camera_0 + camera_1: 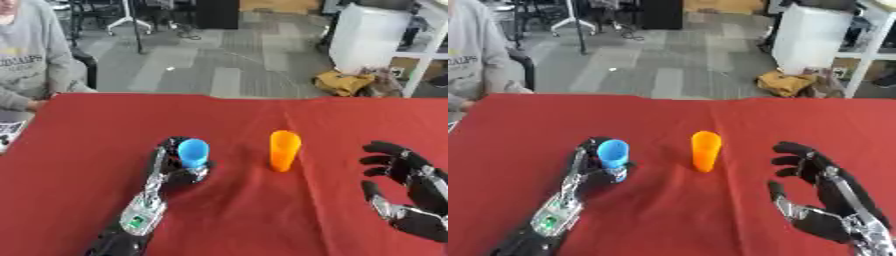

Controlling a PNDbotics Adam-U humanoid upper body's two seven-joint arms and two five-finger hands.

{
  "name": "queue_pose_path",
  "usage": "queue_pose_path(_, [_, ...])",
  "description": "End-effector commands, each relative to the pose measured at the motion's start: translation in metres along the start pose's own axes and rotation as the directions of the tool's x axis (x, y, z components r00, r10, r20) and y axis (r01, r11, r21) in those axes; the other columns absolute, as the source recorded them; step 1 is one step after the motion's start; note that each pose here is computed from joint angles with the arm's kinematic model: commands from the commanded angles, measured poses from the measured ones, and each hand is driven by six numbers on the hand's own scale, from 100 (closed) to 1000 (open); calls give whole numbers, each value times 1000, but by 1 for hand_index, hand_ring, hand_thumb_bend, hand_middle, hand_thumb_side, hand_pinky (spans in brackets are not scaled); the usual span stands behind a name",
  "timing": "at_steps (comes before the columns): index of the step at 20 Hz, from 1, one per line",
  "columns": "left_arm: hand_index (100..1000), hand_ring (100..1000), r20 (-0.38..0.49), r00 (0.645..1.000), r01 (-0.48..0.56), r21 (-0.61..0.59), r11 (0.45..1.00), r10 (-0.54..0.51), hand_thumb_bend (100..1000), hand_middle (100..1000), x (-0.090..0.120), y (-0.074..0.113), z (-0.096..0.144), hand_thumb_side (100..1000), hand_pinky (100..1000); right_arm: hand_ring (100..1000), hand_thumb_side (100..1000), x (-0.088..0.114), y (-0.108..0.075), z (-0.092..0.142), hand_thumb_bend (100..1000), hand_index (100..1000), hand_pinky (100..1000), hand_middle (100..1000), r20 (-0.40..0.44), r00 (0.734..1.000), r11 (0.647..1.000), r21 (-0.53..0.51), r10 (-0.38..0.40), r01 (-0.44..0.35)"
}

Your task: Pour the contents of one cup into another cup.

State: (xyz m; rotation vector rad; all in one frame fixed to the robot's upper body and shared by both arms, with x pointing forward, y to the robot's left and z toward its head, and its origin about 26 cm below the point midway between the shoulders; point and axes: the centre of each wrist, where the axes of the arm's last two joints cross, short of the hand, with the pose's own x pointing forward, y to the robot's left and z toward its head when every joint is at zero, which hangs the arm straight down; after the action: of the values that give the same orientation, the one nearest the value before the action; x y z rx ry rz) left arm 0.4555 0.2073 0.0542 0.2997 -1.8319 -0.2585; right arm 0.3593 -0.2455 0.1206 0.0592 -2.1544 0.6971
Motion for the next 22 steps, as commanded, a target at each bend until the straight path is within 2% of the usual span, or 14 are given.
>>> queue_pose_path(1, [690,462,37,999,-3,-10,1000,4,634,453,10,1,-6,100,333,776,100,5,-6,-6,203,891,705,809,23,1000,1000,1,13,-13])
queue_pose_path(6, [648,406,84,996,3,-23,1000,-1,444,399,19,2,-8,100,286,774,100,5,-7,-5,199,890,705,808,21,1000,1000,0,15,-15])
queue_pose_path(8, [645,399,110,994,6,-23,1000,-4,432,392,24,3,-8,100,280,774,100,5,-7,-5,199,890,705,808,21,1000,1000,0,14,-14])
queue_pose_path(9, [632,378,127,992,9,-20,1000,-6,356,373,28,4,-9,100,259,774,100,5,-7,-5,197,890,705,807,20,1000,1000,1,14,-14])
queue_pose_path(12, [608,348,173,985,17,3,1000,-17,268,344,38,9,-8,100,226,773,100,4,-7,-4,195,890,704,806,17,1000,1000,0,14,-14])
queue_pose_path(15, [583,323,222,975,19,33,999,-26,243,321,50,17,-6,100,198,772,100,3,-8,-4,189,890,701,805,14,1000,1000,2,14,-14])
queue_pose_path(22, [580,317,292,951,98,27,995,-101,270,316,76,42,13,100,190,773,100,-4,-14,-9,159,885,697,807,5,1000,999,15,29,-30])
